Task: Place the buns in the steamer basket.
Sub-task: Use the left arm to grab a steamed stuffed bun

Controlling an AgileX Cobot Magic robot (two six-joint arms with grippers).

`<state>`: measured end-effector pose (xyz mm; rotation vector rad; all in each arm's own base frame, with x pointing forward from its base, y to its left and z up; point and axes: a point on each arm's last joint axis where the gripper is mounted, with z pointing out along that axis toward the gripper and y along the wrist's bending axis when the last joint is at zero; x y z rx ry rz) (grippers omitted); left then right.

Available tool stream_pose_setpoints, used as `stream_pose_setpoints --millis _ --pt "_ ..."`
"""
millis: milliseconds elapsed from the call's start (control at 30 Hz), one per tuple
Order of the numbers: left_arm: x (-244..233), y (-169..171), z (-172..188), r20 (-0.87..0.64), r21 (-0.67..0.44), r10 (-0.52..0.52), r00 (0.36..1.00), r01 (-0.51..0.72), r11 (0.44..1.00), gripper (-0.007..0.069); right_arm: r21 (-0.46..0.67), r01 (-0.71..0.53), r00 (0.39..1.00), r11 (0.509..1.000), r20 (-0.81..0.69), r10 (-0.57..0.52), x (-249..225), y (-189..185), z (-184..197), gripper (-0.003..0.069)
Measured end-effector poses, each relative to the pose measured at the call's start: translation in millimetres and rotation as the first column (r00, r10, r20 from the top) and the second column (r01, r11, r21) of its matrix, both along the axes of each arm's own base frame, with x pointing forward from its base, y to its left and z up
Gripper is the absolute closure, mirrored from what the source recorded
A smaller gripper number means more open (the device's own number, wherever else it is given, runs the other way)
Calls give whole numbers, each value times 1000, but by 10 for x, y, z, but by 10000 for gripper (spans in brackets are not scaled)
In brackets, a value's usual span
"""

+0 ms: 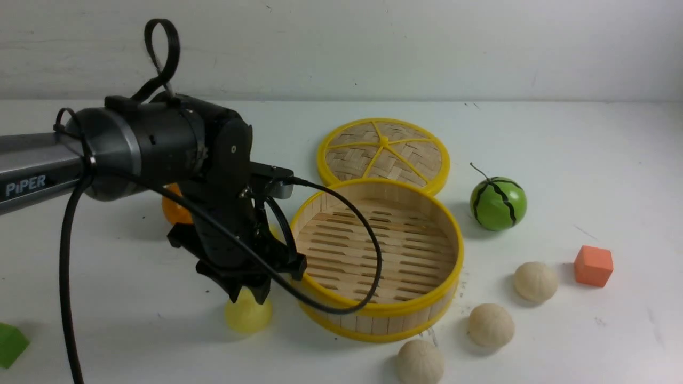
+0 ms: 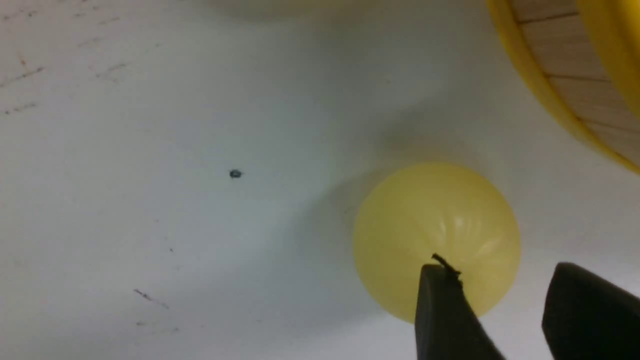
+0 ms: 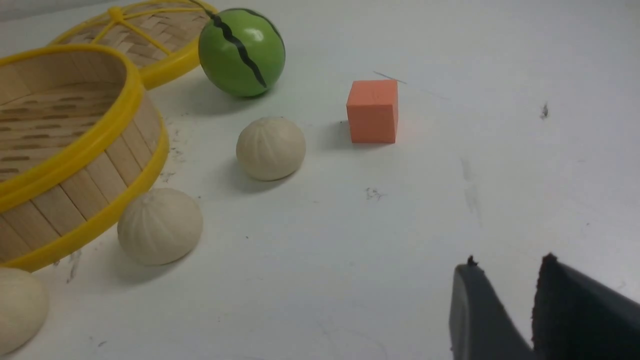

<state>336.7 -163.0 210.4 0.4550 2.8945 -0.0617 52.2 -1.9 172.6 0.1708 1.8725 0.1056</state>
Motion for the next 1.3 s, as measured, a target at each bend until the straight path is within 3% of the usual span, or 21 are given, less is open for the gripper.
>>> stream_pose_setpoints --millis 500,900,1067,1200,1300 --pt "45 -11 -73 14 7 -7 1000 7 1000 341 0 0 1000 1000 0 0 0 0 0 451" --pt "102 -13 -246 3 45 -24 1000 24 999 402 0 0 1000 1000 0 0 0 0 0 432" --pt "105 -15 -237 3 45 -24 1000 23 999 473 0 0 1000 1000 0 0 0 0 0 428" --pt "95 -16 -233 -11 43 -18 1000 19 999 623 0 0 1000 1000 0 0 0 0 0 427" --pt "51 3 -155 -36 52 -13 999 15 999 638 0 0 1000 1000 0 0 0 0 0 427"
